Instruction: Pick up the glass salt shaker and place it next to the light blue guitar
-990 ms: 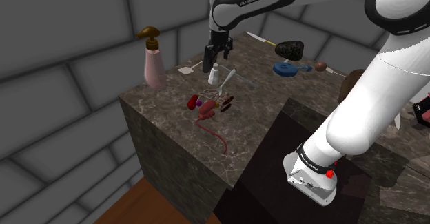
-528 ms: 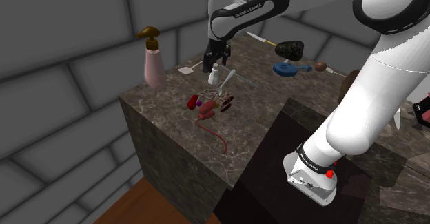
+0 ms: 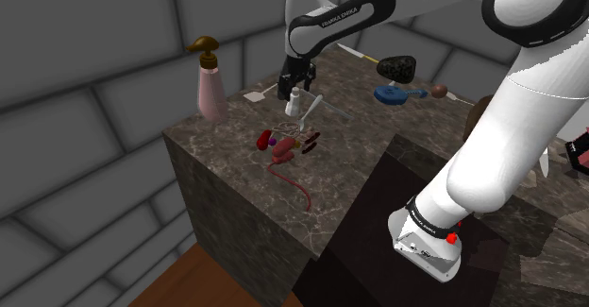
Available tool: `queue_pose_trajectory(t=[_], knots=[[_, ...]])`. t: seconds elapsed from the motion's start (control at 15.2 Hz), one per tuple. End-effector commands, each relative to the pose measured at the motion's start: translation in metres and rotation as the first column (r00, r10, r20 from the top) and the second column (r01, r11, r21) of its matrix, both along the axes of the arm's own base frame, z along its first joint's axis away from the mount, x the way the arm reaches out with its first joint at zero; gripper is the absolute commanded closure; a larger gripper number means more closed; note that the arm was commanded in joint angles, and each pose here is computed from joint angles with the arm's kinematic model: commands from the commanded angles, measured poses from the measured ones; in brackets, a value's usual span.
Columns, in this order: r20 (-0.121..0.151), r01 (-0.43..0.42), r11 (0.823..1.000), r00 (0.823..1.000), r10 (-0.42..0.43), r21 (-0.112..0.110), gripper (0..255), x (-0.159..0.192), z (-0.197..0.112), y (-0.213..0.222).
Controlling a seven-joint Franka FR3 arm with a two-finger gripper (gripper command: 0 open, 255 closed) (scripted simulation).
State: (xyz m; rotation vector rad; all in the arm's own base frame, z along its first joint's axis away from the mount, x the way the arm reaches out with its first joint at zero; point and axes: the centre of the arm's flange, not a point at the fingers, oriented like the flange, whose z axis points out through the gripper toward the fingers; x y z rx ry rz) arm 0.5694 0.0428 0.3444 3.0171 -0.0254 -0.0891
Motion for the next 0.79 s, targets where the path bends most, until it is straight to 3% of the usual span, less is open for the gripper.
queue_pose_trajectory(t=[0.0,0.73], knots=[[0.000,0.000,1.000,1.000,0.000,0.000,255,0.000,0.000,0.000],[0.000,0.000,1.000,1.000,0.000,0.000,255,0.000,0.011,0.000]])
